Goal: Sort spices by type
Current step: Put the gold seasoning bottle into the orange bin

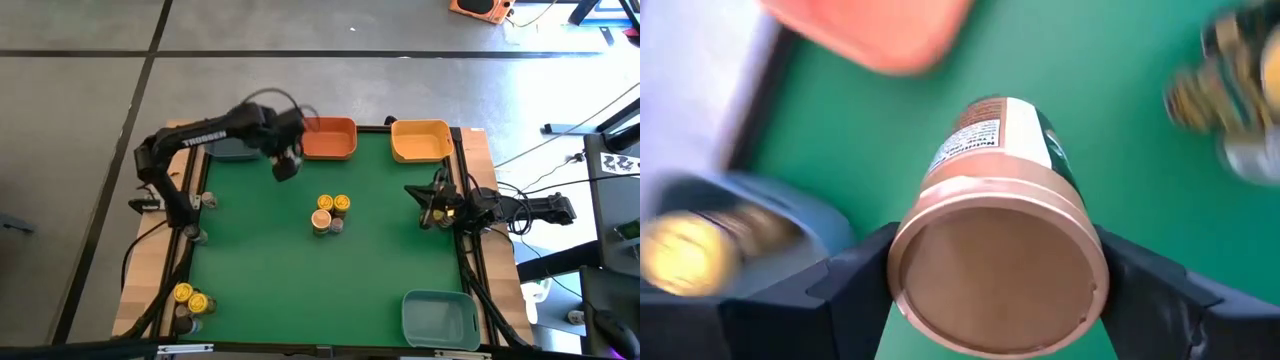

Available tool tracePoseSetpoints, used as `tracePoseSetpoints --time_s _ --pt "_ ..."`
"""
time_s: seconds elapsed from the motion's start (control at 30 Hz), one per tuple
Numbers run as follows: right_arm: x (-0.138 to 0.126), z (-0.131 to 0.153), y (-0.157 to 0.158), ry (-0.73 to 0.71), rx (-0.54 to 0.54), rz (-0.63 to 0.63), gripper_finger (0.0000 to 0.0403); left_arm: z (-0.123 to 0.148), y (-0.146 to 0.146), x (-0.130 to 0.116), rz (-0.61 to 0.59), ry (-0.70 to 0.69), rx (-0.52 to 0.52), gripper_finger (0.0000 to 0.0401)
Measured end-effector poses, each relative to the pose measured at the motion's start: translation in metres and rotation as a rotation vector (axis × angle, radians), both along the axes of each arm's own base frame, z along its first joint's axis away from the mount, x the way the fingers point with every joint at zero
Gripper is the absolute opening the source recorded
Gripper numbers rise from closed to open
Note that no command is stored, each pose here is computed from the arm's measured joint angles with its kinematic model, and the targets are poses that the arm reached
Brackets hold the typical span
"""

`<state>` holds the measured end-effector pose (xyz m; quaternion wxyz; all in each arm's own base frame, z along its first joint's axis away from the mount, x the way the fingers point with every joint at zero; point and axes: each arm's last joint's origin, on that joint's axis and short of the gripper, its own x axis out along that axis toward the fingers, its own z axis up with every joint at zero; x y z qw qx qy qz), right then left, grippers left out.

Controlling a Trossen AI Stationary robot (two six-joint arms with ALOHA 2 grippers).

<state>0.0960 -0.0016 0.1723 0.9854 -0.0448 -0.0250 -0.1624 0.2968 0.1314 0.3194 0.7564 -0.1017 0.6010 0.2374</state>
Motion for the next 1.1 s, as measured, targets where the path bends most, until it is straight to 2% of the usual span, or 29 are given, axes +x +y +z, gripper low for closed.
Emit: tracePoseSetpoints --time_s 0.13,0.33,0.7,0.97,1.1 --pt "-0.001 0.002 -0.001 -0.008 -0.017 -0.054 0.0012 0.018 0.028 0.008 -0.004 -0.085 0.14 0.029" --pt "-0.002 0.006 -0.003 -0.032 -0.061 -0.114 0.0012 0.017 0.065 0.021 -0.016 -0.119 0.206 0.029" --pt "-0.002 0.007 -0.004 -0.008 -0.132 -0.159 0.0012 -0.006 0.118 0.053 0.021 -0.035 0.166 0.029" --pt "-0.002 0.005 -0.004 0.02 -0.151 -0.159 0.0012 -0.045 0.129 0.069 -0.003 0.047 0.109 0.029" --pt "-0.002 0.002 -0.004 0.05 -0.158 -0.156 0.0012 -0.055 0.131 0.072 -0.01 0.069 0.096 0.029"
